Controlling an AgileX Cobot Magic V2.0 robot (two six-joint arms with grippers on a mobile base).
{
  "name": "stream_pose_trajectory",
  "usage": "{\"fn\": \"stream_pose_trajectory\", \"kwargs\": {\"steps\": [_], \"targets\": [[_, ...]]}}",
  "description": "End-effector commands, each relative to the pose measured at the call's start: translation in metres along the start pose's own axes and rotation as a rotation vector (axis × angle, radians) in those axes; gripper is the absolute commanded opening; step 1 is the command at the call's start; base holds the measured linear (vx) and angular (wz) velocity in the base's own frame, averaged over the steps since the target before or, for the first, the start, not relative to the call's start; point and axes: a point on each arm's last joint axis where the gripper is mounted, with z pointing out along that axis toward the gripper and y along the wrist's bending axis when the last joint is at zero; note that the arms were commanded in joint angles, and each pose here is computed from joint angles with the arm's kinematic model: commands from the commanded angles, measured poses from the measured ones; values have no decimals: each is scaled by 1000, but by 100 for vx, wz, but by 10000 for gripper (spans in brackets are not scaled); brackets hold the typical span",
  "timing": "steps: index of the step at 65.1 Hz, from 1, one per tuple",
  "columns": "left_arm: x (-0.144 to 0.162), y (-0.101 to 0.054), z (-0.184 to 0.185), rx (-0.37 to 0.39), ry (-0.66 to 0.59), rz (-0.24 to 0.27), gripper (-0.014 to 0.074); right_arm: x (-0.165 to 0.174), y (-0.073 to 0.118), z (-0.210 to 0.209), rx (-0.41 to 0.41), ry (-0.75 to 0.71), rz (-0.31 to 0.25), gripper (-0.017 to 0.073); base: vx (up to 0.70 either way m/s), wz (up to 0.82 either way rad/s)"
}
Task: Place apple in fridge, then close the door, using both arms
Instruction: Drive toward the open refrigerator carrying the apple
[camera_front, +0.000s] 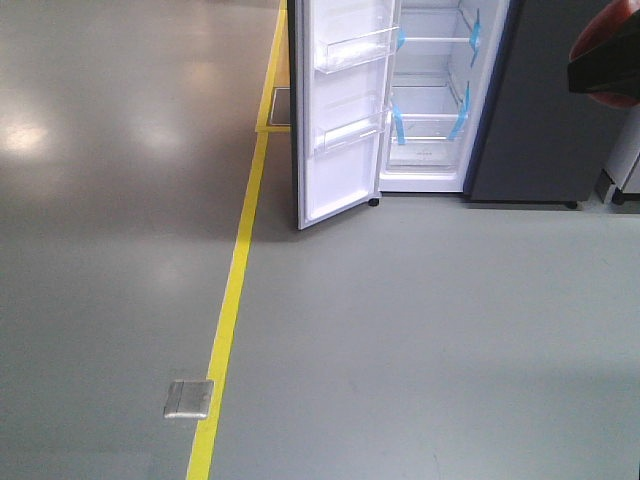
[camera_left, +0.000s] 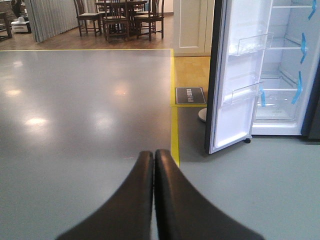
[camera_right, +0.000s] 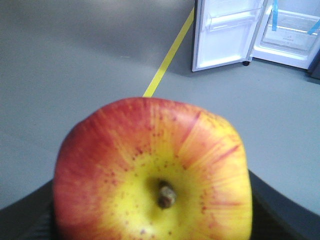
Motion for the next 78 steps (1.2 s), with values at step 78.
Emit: {"fn": "stream_pose_trajectory", "kwargs": {"steps": [78], "targets": [[3,0,1,10,-53,-4,-6,-13,5,-19,15,-127,-13,-7,24,-3]]}}
